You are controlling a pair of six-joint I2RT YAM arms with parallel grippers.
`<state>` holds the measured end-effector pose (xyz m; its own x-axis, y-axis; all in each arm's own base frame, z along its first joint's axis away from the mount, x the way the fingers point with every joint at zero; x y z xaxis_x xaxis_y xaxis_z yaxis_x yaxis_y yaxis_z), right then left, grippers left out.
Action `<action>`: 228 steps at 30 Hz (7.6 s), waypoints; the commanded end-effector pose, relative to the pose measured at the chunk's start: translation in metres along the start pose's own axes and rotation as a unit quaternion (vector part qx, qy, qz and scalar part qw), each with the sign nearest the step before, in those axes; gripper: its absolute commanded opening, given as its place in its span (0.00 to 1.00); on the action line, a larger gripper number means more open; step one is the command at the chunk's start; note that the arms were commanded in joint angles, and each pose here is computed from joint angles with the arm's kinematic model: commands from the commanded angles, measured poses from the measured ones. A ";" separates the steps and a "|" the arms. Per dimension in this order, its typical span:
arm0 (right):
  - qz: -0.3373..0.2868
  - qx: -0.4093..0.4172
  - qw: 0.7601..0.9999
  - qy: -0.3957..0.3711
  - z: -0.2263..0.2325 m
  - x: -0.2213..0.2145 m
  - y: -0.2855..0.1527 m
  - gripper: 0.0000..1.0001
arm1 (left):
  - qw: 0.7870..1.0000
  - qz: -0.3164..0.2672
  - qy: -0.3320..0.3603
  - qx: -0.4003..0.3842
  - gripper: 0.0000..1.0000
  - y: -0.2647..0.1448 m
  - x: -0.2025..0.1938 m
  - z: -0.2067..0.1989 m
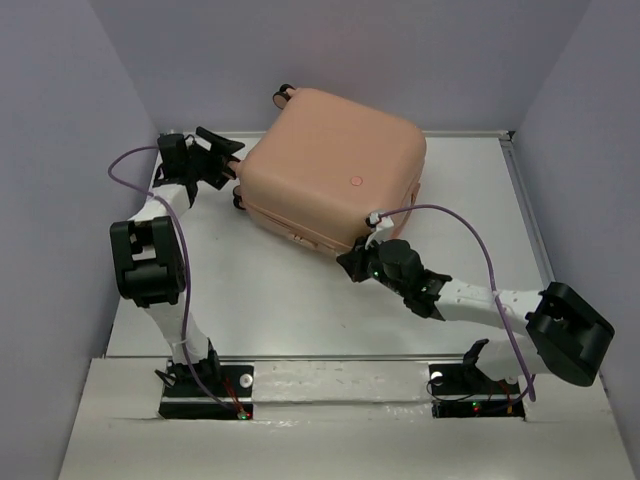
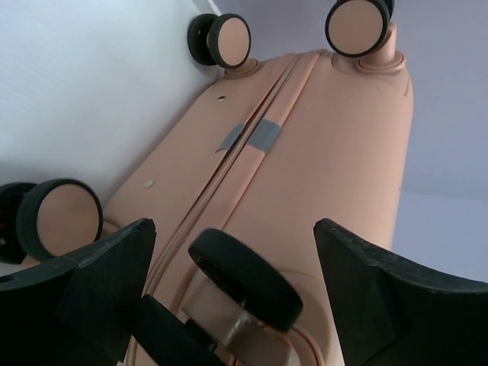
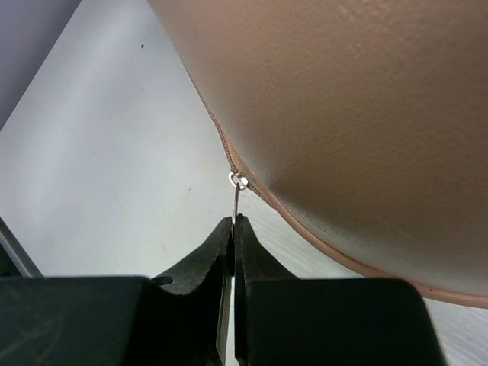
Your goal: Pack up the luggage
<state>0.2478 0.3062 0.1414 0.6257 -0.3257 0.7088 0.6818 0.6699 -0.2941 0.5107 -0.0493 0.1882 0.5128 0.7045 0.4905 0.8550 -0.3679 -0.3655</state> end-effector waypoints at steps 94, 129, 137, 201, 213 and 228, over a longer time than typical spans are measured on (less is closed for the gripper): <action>0.013 0.130 0.991 -0.025 0.062 -0.016 -0.076 0.07 | 0.937 0.011 0.295 -0.188 0.06 -0.097 -0.228 -0.198; 0.001 0.069 0.997 0.020 0.001 0.007 -0.055 0.07 | 0.952 0.024 0.230 -0.200 0.06 -0.112 -0.221 -0.142; 0.074 0.249 0.961 -0.096 0.241 -0.071 -0.032 0.07 | 0.945 0.005 0.254 -0.208 0.06 -0.113 -0.204 -0.174; 0.042 0.125 0.991 -0.005 0.061 -0.072 -0.105 0.07 | 0.824 0.096 0.545 -0.123 0.83 -0.044 -0.098 -0.084; 0.030 0.120 0.992 -0.002 0.056 -0.065 -0.105 0.07 | 0.826 0.134 0.536 -0.111 0.81 -0.039 -0.116 -0.060; -0.048 0.083 0.995 0.019 0.011 0.032 -0.080 0.07 | 0.875 0.141 0.457 -0.069 0.06 -0.058 -0.138 -0.052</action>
<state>0.1629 0.2580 0.1365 0.6579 -0.3113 0.6857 0.6268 0.7311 -0.2695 0.4263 -0.1429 0.1944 0.3799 -0.2633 0.8868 0.6726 -0.5795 -0.4602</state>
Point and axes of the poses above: each gripper's point midway between its finger pads, its own y axis out along the fingers, its own z axis along the line the jaws close on, x = y × z, the point moved 1 cm from there along -y, back along the fingers, and after that the axes turned 15 degrees about y, right-handed, at the moved point
